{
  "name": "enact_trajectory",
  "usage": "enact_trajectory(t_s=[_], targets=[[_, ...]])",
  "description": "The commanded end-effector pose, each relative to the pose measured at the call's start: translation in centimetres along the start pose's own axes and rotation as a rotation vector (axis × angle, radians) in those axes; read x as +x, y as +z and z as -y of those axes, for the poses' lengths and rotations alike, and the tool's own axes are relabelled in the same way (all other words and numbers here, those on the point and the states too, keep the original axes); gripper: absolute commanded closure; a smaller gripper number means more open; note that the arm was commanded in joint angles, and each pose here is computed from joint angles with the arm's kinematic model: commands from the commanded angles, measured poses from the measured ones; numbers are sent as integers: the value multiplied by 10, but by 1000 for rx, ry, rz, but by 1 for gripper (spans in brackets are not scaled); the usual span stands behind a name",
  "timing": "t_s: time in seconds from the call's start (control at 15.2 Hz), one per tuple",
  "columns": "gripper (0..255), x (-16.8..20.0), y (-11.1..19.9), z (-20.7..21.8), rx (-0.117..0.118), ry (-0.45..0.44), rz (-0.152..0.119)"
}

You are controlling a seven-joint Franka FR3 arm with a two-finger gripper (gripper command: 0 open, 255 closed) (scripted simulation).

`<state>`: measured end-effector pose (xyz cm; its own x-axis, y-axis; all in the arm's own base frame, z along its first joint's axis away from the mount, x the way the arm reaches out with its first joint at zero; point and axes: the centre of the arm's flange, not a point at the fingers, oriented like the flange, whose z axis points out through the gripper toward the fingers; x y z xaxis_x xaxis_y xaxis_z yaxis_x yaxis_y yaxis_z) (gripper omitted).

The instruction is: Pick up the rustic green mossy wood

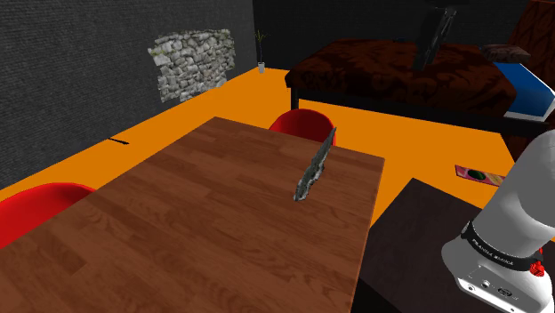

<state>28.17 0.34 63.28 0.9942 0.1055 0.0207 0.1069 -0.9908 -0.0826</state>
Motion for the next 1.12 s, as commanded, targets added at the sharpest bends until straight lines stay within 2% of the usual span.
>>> enact_trajectory(t_s=[0.0, 0.53, 1.06], targets=[[0, 0, 0, 0, 0, 0, 0], [0, 62, 81, 2, 10, 332, -36], [0, 124, 159, -17, 20, 664, -72]])
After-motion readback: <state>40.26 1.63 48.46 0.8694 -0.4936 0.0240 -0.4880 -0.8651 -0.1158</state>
